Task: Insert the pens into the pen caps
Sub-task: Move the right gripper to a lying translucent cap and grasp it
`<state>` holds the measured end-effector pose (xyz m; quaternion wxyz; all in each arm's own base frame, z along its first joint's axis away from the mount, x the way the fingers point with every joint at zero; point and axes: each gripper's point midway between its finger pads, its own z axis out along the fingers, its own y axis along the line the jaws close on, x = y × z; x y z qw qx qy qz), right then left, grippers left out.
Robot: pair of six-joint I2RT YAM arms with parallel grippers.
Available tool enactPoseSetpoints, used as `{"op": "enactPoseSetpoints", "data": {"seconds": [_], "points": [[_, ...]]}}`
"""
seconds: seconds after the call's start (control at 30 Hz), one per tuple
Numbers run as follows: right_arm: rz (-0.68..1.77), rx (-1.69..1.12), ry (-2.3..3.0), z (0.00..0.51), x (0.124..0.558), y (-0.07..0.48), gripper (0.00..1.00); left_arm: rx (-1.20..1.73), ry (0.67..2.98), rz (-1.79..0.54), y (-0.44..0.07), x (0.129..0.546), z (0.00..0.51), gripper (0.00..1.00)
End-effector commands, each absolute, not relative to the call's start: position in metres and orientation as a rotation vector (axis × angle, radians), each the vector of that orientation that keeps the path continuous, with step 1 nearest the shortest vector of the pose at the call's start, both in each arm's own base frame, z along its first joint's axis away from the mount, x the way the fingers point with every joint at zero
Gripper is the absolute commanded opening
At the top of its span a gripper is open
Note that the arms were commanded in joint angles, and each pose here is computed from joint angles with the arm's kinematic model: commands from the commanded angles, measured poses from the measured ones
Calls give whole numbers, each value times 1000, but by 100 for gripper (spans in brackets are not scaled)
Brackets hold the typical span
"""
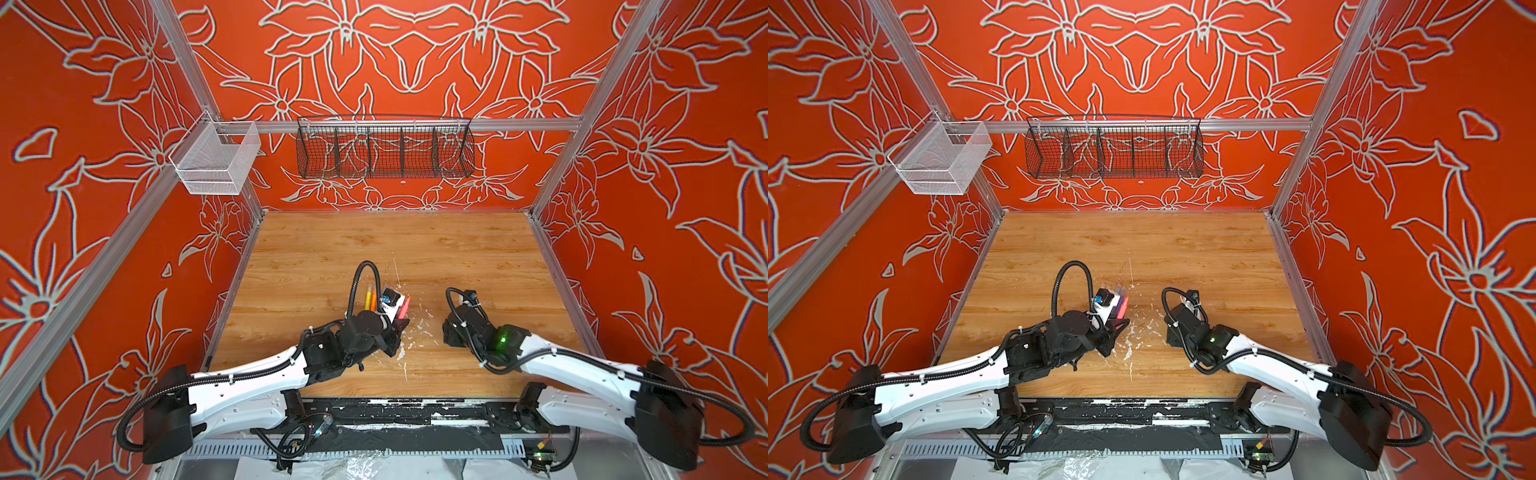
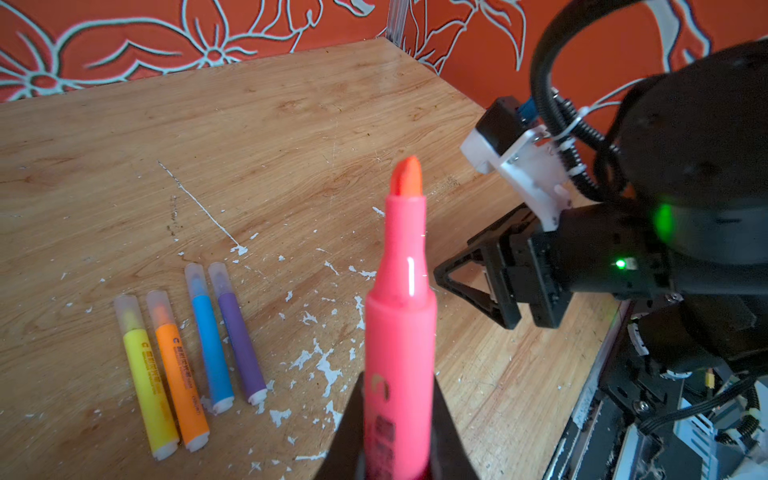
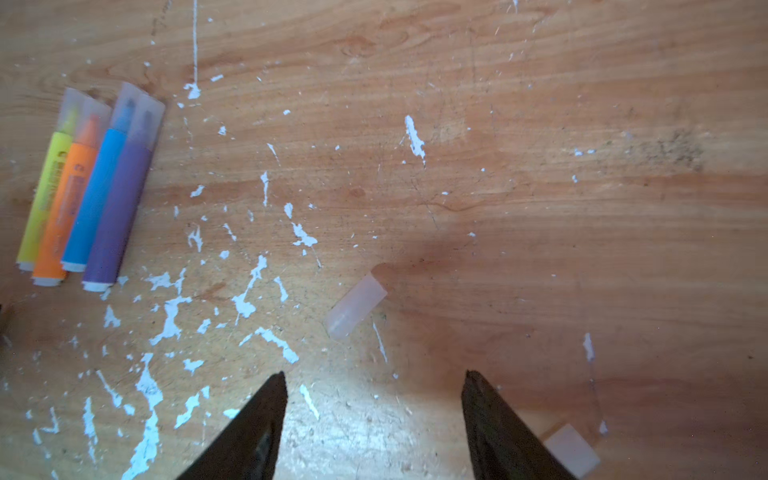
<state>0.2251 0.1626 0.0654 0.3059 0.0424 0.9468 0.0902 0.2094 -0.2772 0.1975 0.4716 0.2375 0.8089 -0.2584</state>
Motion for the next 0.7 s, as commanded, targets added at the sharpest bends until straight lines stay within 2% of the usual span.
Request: {"op": "enactPoseSetpoints", "data": {"seconds": [0.0,0.53,0.67], "points": [[297,82,2540,61,230,181,69,553,1930,-642,-270,210,215,0],[255,107,2635,24,249,198,65,528,1911,-627,-258,207,218,0],[247,91,2651,21,253,204,60,526,1910,-622,-256,207,217,0]]}}
